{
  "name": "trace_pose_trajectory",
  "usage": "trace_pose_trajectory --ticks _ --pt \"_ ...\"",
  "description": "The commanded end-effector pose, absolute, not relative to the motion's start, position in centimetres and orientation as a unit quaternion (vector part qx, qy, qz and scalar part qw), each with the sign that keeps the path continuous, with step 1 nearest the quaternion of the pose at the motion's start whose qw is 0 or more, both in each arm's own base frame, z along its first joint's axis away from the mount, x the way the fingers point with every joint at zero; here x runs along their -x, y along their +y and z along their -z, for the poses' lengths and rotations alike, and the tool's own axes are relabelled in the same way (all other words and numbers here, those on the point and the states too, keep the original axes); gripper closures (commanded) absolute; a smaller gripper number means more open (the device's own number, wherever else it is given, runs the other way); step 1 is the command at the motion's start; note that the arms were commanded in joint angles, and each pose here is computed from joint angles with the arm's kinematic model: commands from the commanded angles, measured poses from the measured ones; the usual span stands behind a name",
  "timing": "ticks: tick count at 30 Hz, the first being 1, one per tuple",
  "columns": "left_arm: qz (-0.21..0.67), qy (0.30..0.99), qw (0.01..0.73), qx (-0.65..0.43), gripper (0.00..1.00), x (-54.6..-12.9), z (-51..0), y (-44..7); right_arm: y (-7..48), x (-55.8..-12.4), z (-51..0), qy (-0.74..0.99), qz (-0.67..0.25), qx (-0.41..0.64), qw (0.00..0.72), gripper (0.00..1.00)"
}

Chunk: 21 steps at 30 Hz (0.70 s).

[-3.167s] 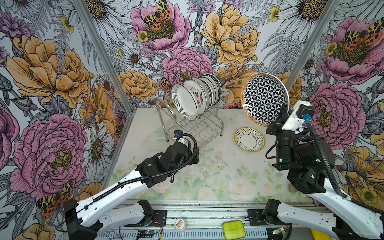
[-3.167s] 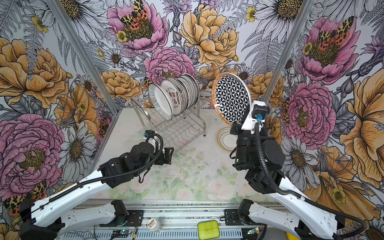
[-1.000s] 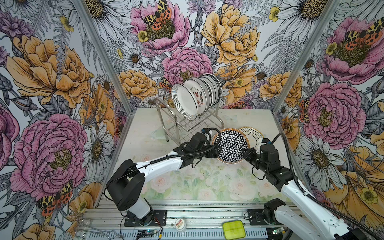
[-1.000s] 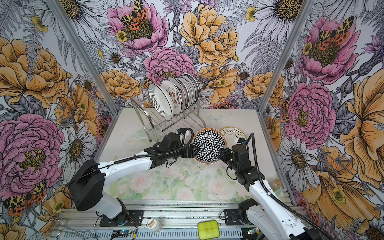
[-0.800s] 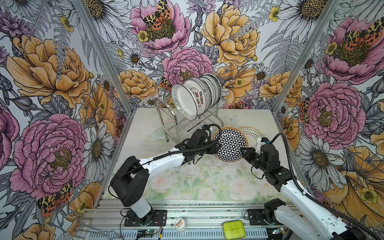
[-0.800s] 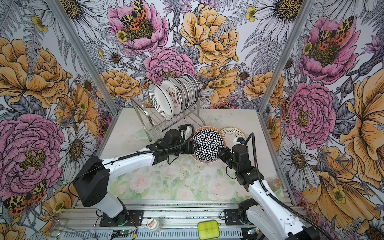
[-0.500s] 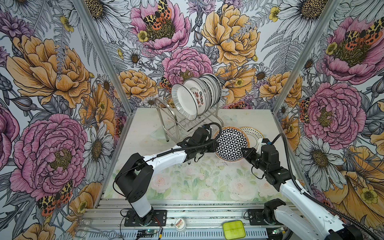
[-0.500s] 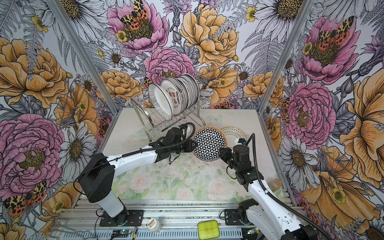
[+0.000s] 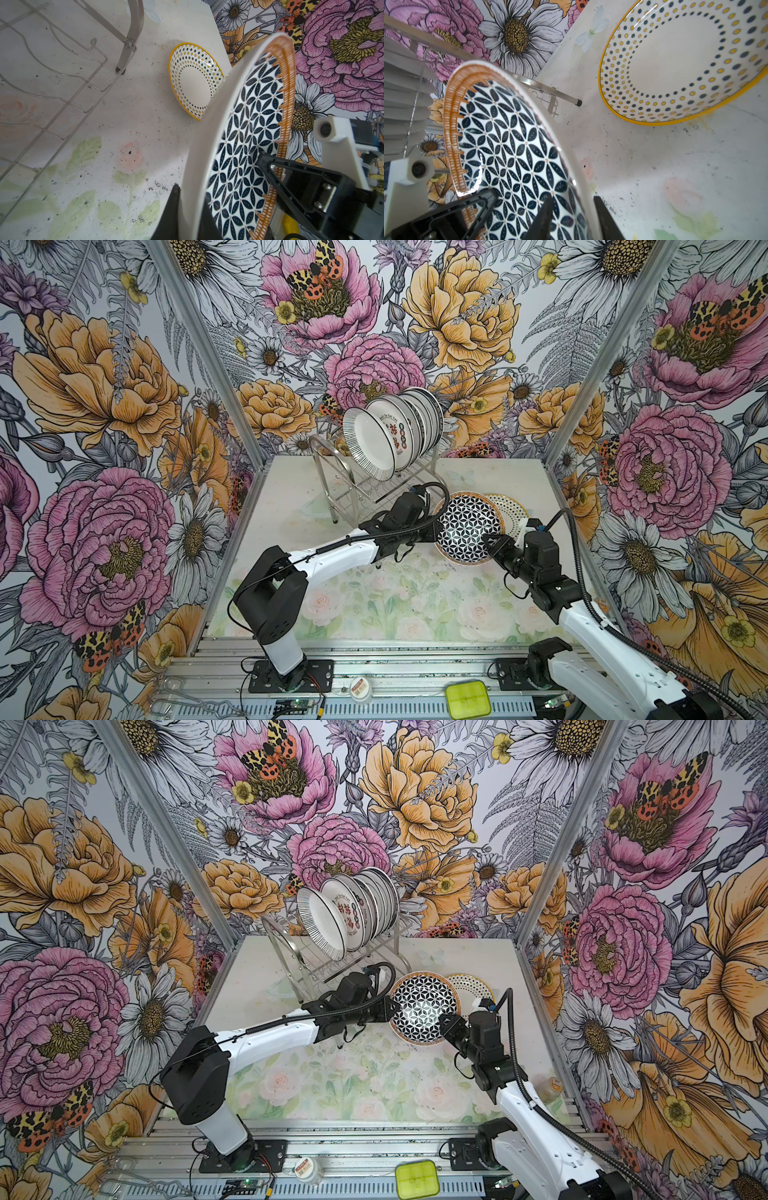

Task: Unload the plates from the dish rack
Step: 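Grasp the patterned plate rim with the left gripper while the right gripper holds it, then release the plate with the right gripper and withdraw it while the left gripper holds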

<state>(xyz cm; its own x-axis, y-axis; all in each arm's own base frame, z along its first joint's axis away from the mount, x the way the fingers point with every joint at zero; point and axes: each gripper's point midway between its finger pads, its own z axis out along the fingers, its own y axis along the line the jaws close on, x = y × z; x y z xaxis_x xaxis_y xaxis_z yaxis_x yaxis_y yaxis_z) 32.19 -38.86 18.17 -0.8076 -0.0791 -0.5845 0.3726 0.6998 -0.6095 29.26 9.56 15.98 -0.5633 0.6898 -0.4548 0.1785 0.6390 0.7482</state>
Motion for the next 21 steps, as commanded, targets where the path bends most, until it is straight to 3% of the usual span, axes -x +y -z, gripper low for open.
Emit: trace_pose_trajectory --ticks 1,9,21 --pt "0.365 0.879 0.283 -0.117 1.0 -30.6 -17.5 -40.1 9.0 -30.7 -20.7 0.774 -0.361 -0.257 0.452 0.56" --pt "0.342 0.892 0.282 -0.088 1.0 -31.3 -17.8 -40.8 3.7 -30.7 -20.2 0.772 -0.247 -0.31 0.497 0.29" --pt "0.318 0.901 0.28 -0.091 1.0 -32.6 -17.4 -44.9 -2.5 -33.1 -22.5 0.769 -0.157 -0.336 0.521 0.25"
